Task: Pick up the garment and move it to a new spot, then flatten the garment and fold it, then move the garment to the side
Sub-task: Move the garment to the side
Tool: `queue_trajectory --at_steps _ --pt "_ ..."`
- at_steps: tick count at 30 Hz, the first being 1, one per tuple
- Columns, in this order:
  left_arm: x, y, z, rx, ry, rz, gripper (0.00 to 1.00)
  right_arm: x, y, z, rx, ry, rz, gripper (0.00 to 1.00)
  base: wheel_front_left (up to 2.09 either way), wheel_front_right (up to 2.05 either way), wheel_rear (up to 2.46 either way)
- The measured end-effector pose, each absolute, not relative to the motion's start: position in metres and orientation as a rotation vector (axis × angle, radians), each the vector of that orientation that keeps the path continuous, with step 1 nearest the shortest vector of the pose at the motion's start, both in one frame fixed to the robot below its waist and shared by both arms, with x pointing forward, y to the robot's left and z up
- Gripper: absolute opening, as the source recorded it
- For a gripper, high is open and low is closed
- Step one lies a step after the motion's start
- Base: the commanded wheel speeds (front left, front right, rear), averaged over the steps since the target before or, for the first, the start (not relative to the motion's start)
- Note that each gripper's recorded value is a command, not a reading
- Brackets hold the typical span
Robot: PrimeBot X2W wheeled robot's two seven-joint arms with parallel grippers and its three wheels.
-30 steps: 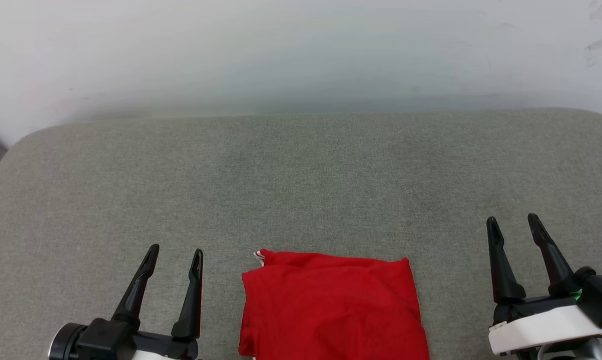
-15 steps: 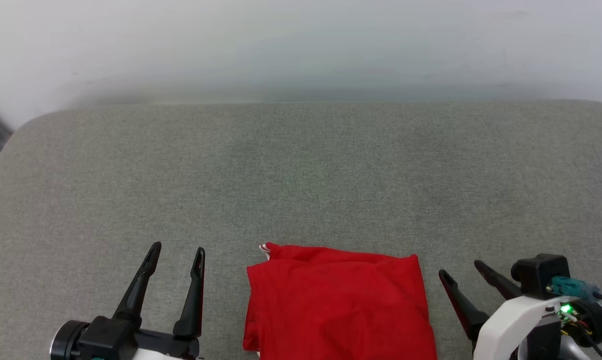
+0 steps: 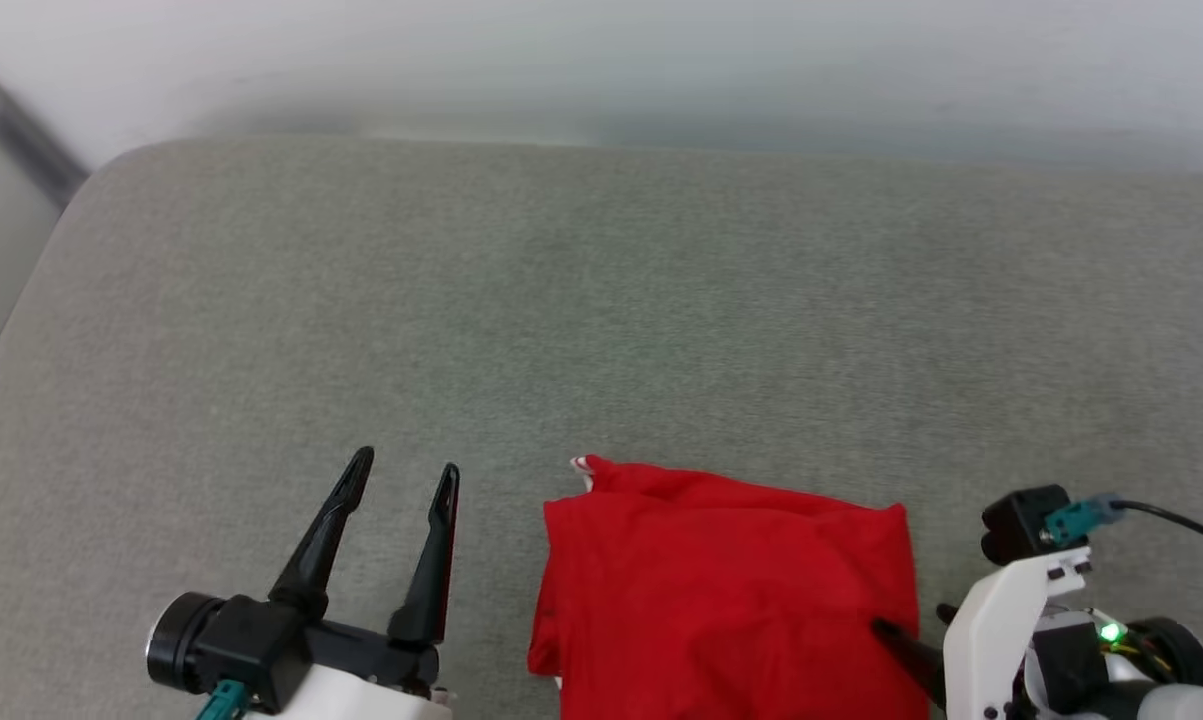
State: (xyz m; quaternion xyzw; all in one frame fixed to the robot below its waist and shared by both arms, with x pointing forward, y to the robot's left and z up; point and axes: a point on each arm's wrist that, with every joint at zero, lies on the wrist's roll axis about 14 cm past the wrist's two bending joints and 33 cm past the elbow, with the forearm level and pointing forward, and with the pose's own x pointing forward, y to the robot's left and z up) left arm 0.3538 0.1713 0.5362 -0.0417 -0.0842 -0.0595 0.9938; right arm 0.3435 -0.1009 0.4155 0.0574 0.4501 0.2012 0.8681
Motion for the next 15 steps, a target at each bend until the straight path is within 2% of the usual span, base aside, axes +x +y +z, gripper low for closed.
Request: queue_trajectory --at_steps 13,14,15 --pt "0.353 0.186 0.524 -0.076 -0.125 -0.059 1.00 0.344 -0.064 0.365 0.032 1.120 0.519 1.00 0.00 0.00 0.00" --pt "0.352 0.187 0.523 -0.076 -0.122 -0.056 1.00 0.344 -0.063 0.362 0.021 1.126 0.525 0.95 0.00 0.00 0.00" --pt "0.352 0.187 0.522 -0.076 -0.118 -0.053 1.00 0.344 -0.061 0.360 0.010 1.131 0.530 0.95 0.00 0.00 0.00"
